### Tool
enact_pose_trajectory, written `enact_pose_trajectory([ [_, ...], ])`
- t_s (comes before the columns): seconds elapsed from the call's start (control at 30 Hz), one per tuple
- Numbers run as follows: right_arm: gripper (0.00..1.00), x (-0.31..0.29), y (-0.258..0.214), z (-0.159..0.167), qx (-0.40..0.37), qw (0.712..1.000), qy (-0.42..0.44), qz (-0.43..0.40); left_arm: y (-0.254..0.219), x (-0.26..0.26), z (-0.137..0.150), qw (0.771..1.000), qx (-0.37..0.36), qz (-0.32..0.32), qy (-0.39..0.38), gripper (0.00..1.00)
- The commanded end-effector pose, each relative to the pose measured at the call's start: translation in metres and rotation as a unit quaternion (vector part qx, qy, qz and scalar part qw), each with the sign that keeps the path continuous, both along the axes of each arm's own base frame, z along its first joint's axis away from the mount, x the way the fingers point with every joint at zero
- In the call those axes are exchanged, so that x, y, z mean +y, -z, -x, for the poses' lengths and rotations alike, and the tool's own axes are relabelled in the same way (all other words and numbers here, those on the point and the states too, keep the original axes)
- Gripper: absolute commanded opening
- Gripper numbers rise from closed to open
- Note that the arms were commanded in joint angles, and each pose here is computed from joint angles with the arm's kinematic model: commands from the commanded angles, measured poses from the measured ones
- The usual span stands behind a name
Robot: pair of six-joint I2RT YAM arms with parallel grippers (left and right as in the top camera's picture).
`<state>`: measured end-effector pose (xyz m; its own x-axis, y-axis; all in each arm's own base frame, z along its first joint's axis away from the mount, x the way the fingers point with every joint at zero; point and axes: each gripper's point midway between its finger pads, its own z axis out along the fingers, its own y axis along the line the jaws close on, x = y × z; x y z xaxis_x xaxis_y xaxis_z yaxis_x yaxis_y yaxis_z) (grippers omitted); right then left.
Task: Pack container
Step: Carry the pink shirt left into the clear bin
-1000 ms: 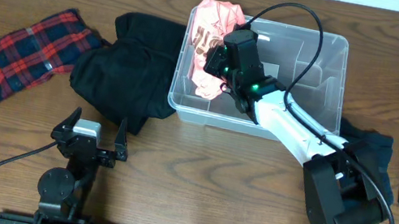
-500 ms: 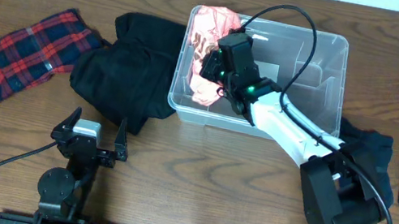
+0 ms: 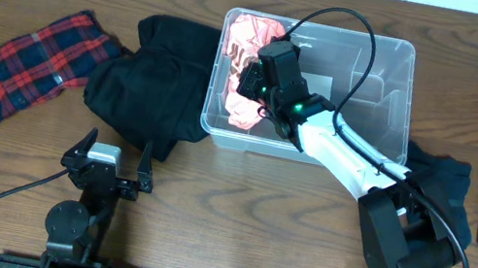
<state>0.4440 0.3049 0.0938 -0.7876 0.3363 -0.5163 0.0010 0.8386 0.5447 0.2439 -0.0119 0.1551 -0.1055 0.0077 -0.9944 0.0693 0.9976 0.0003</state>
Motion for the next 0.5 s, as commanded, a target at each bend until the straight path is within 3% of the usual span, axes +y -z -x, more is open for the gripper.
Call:
enact_pose_trajectory([
  [0.0,0.18,0.002,0.000,-0.002,-0.007,1.000,0.010,0.006,0.017,0.001,0.000,1.000,0.022,0.004,-0.003,0.98],
  [0.07,0.47,0.001,0.000,-0.002,-0.010,1.000,0.008,0.010,0.017,0.001,0.000,1.000,0.022,0.004,-0.003,0.98],
  [0.13,0.65,0.000,0.000,-0.003,-0.015,1.000,0.000,0.018,0.017,0.001,0.000,1.000,0.022,0.004,-0.003,0.98],
  [0.37,0.90,-0.012,-0.005,-0.014,-0.094,0.985,-0.061,0.132,0.017,0.001,0.000,1.000,0.022,0.004,-0.003,0.98],
  [0.47,0.92,-0.014,-0.009,-0.019,-0.122,0.976,-0.085,0.160,0.017,0.001,0.000,1.000,0.022,0.004,-0.003,0.98],
])
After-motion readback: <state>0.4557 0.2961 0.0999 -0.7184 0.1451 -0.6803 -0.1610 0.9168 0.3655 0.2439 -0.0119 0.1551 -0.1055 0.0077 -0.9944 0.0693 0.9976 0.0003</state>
